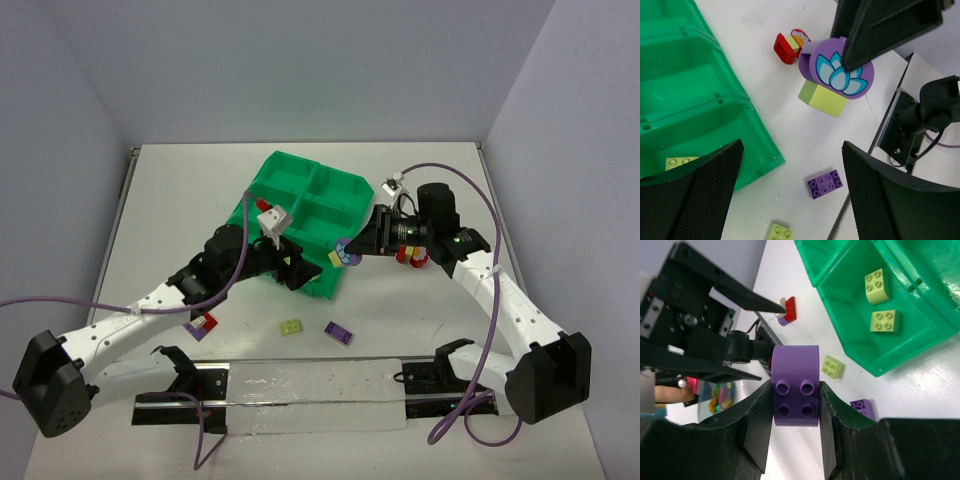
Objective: Sort the legos into containers by color
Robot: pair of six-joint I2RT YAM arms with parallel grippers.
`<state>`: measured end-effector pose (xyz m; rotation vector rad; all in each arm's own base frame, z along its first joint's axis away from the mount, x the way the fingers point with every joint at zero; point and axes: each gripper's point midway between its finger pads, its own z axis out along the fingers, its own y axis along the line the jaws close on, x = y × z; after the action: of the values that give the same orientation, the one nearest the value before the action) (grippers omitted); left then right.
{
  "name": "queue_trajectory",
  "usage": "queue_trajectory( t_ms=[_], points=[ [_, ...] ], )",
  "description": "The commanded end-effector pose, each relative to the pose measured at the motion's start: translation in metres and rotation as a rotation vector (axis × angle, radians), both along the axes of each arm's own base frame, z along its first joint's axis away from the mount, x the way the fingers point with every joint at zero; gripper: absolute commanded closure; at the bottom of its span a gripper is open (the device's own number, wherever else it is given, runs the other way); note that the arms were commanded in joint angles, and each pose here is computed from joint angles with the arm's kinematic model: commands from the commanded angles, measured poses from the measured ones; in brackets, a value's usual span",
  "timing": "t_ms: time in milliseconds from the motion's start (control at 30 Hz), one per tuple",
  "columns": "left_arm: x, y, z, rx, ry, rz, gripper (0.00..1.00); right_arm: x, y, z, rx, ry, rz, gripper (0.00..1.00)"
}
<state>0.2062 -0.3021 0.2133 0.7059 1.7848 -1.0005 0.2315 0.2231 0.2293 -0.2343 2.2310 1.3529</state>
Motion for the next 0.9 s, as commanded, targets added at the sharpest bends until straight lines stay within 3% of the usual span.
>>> queue_trajectory(
  t_ms=[0, 467, 867],
  points=[
    [-0.007, -0.009, 0.036, -0.081, -0.220, -0.006, 0.13, 0.001, 0.009, 0.016, 0.071, -0.015, 0.041, 1.00],
    [0.001, -0.038, 0.031, 0.002, -0.306, 0.046, 0.14, -0.003, 0.017, 0.021, 0.092, -0.017, 0.070, 1.00],
    [0.004, -0.045, 0.041, -0.020, -0.335, 0.040, 0.20, -0.005, 0.021, 0.026, 0.104, -0.025, 0.088, 1.00]
  ],
)
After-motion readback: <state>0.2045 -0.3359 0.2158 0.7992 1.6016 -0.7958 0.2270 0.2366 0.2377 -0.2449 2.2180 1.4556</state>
